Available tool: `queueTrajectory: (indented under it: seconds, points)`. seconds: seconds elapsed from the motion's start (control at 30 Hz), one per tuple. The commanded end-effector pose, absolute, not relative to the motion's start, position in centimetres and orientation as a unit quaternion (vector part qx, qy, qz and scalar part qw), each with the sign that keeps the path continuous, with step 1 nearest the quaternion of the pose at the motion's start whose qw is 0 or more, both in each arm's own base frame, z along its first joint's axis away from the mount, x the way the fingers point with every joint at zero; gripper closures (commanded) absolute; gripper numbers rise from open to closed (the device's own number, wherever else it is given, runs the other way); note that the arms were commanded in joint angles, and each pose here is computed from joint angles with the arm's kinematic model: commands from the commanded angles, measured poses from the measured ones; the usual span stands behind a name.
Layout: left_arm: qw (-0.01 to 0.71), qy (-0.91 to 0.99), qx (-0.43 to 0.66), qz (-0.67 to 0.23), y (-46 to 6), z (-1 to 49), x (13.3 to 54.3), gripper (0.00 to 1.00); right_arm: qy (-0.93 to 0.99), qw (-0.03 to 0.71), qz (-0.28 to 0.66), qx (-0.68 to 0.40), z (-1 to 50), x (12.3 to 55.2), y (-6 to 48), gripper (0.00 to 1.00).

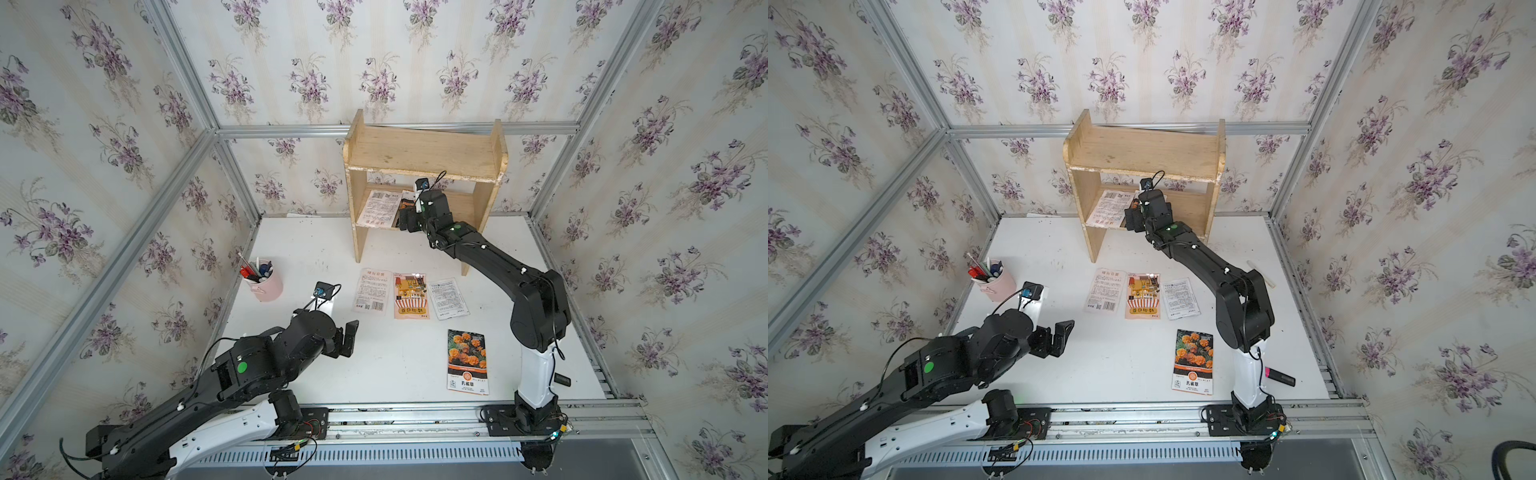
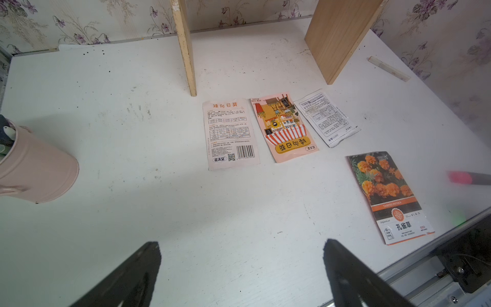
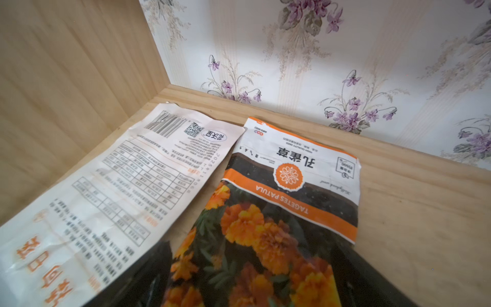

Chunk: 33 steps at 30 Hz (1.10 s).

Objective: Take the seed bag off the shelf
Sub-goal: Pick up the seed packet from the shelf.

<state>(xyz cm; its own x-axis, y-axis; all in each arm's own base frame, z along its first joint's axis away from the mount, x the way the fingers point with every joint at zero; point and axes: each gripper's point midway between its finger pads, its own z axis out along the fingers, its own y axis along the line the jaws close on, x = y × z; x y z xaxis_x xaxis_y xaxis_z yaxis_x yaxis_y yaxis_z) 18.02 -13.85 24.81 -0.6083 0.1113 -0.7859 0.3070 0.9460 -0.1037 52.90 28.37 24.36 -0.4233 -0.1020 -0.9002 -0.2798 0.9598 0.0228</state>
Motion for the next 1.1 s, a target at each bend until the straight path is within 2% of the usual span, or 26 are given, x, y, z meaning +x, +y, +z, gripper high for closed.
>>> queueTrajectory:
  seconds: [0.0,0.53,0.83,1.07]
  points:
    - [0.429,0.890,0.116,-0.104,-13.6,24.6,18.3,0.00,0.842,0.520,0.076,-0.118,23.8,53.3,28.4,0.03]
    - [0.430,0.887,0.109,-0.124,-14.0,24.5,18.2,0.00,0.846,0.512,0.084,-0.121,24.0,48.4,26.2,0.04]
    - [0.433,0.886,0.108,-0.127,-13.9,24.8,18.1,0.00,0.825,0.548,0.076,-0.114,27.7,48.4,25.7,0.03]
    - [0.436,0.884,0.107,-0.127,-13.8,24.9,18.1,0.00,0.822,0.551,0.094,-0.111,29.3,46.7,25.2,0.03]
